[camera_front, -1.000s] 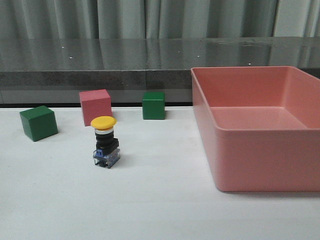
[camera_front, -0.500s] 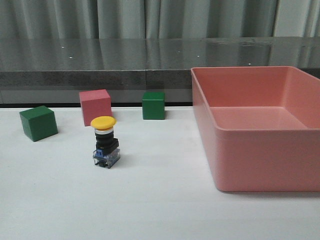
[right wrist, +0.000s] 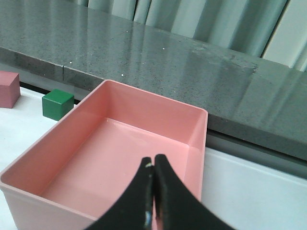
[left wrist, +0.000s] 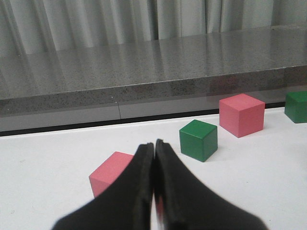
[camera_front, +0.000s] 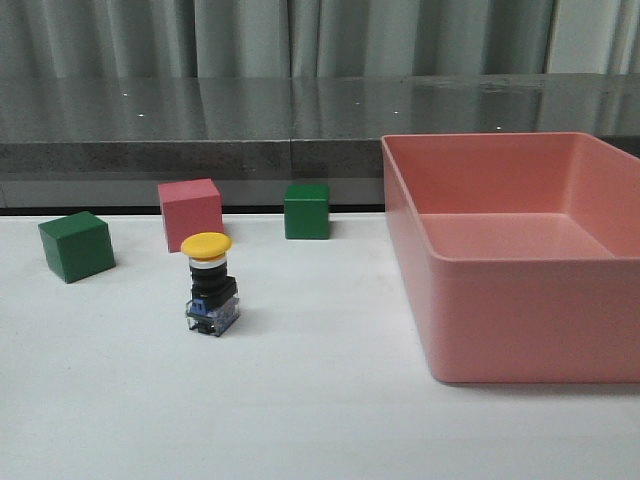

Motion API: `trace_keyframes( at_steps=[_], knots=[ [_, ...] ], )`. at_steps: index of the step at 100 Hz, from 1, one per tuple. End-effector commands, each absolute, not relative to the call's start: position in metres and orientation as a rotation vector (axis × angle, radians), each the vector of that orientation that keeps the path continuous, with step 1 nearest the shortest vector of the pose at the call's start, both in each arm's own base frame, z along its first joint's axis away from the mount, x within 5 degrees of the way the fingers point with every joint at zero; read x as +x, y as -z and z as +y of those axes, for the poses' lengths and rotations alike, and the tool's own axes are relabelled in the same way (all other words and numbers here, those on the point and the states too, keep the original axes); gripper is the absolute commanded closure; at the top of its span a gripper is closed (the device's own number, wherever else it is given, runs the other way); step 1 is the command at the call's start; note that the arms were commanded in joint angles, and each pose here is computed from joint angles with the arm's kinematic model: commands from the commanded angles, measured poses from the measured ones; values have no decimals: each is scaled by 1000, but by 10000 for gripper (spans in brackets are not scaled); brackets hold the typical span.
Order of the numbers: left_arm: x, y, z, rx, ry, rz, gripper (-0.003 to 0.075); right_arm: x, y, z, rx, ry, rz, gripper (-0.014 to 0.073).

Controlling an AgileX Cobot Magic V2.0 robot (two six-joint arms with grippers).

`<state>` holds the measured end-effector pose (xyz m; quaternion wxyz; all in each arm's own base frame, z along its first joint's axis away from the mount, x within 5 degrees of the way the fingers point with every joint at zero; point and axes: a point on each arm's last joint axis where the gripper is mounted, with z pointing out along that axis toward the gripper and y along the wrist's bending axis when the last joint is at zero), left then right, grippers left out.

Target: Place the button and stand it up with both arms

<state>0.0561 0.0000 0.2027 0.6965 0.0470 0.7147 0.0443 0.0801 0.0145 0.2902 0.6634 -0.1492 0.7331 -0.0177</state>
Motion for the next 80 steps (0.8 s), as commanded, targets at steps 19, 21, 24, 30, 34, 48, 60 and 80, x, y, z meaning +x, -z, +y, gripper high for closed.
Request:
trace_keyframes(
  at_steps=[19, 21, 24, 30, 34, 48, 60, 80],
  knots=[
    [55, -197, 0, 96, -89, 1525, 740, 81, -302, 13, -301, 51, 1577, 708],
    [55, -197, 0, 96, -89, 1525, 739, 81, -301, 13, -301, 52, 1576, 708],
    [55, -197, 0, 96, -89, 1525, 740, 80, -300, 12, -303, 66, 1562, 708],
    [55, -197, 0, 96, -89, 1525, 739, 78, -295, 11, -266, 49, 1530, 708],
    [55, -197, 0, 96, -89, 1525, 739, 76, -293, 10, -220, 25, 1488, 708],
    [55, -197, 0, 96, -89, 1525, 740, 65, -267, 8, -109, -70, 1414, 708],
    [55, -197, 0, 96, -89, 1525, 740, 60, -241, 8, -48, -150, 1417, 708],
    [55, -197, 0, 96, -89, 1525, 740, 55, -212, 7, -40, -156, 1459, 708]
  ],
)
